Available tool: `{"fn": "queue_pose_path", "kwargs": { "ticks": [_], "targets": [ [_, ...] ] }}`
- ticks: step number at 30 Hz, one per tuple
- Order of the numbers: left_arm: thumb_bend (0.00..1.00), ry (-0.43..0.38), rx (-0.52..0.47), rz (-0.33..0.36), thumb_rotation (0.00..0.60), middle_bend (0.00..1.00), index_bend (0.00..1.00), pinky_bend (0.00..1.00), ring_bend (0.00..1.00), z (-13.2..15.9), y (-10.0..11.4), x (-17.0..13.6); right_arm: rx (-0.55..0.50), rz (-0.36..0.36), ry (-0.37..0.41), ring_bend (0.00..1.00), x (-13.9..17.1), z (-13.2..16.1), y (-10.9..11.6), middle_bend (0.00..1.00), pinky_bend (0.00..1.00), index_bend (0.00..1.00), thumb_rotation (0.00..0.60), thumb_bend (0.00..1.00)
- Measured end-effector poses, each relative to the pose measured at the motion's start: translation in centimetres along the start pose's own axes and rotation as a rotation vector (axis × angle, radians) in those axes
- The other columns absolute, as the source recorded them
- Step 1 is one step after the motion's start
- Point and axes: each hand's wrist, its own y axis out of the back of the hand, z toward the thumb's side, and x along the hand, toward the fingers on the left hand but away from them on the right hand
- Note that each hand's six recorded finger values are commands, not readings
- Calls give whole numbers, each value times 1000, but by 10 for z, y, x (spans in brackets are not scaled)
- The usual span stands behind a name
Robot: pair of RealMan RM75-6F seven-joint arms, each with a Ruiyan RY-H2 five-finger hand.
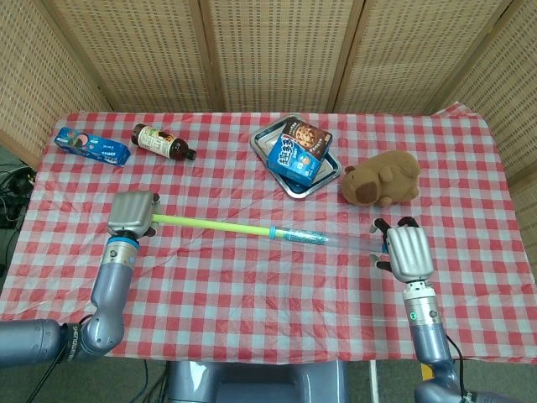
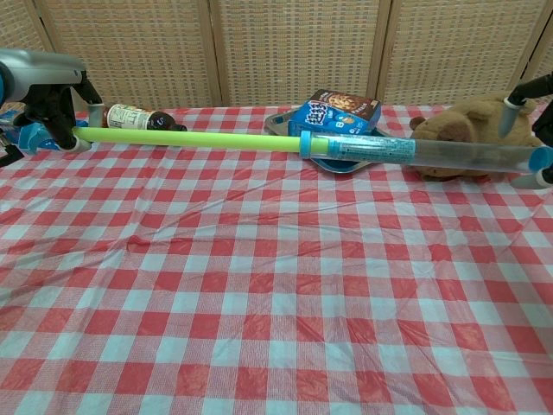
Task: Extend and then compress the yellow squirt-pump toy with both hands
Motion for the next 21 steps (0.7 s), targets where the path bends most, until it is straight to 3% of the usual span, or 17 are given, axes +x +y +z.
{"fn": "queue_pose_path", "kwargs": {
  "ticks": [10,21],
  "targets": [
    [608,3,5,2,600,946,875,765,875,-2,0,0,-2,-2,-14,956,0,-2,-3,1000,412,621,600,455],
    [609,-12,0,-4,600,947,875,765,875,2,-4,-5,10,3,4,956,-4,7,-2,1000,412,641,600,459]
  ]
}}
